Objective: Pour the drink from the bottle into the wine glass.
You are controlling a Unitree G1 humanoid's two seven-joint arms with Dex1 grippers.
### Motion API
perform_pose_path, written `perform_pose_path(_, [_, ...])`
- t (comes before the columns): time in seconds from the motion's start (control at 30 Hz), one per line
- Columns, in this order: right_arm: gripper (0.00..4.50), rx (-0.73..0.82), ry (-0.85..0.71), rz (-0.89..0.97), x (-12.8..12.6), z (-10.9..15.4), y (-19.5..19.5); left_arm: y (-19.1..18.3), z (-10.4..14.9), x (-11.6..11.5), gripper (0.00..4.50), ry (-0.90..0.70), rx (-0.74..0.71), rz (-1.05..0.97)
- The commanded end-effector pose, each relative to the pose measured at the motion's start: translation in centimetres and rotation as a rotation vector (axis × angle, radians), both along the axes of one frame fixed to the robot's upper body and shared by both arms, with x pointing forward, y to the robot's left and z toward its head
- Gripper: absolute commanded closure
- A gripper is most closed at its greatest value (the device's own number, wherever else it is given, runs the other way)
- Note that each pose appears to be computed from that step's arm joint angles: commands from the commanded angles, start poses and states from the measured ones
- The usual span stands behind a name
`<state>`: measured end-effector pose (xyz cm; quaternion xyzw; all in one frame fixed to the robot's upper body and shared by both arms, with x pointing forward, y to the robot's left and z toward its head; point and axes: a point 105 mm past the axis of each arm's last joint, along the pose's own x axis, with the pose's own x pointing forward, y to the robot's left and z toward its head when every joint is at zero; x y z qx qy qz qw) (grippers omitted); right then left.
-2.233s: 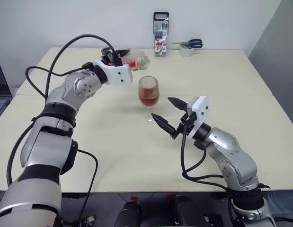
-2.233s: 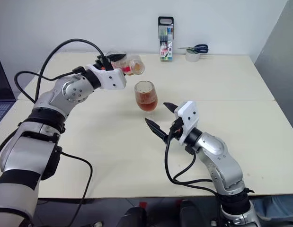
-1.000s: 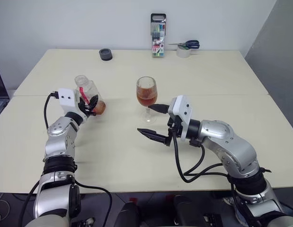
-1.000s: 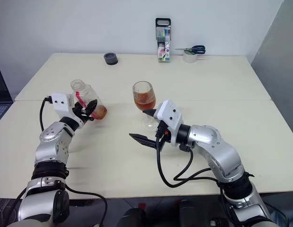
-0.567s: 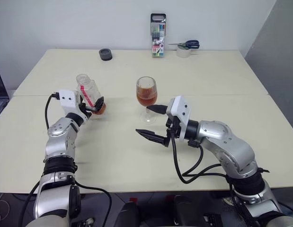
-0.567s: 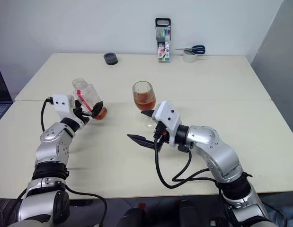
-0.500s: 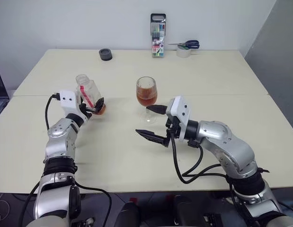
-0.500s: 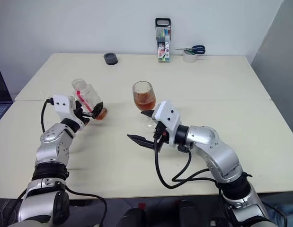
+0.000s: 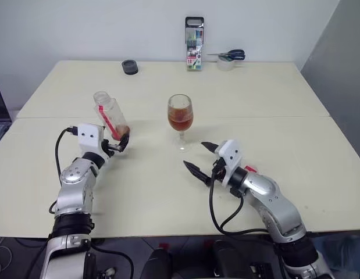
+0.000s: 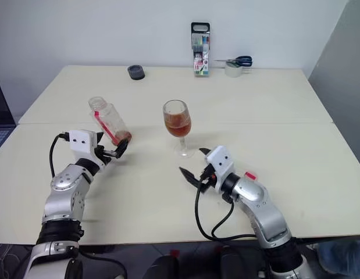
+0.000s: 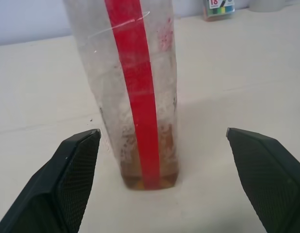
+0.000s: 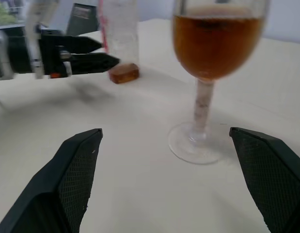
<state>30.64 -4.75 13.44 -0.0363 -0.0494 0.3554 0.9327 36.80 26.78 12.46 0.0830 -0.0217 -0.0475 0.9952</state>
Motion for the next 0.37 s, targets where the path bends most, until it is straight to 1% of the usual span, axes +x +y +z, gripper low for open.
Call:
perform_pose_path(0.03, [0.00, 0.068, -0.066, -0.176, 1.0, 0.9, -2.4, -0.3, 1.2, -0.9, 0.05, -0.058, 0.030, 0.030])
perform_pose_path(0.17, [0.00, 0.114, -0.069, -0.281, 1.6, 0.5, -3.7, -1.4, 0.5, -1.9, 0.05, -0.054, 0.017, 0.008])
perform_pose_path(0.37, [0.00, 0.118, -0.064, -0.314, 2.0, 0.1, -4.3, -2.2, 0.4, -2.3, 0.05, -0.065, 0.001, -0.010])
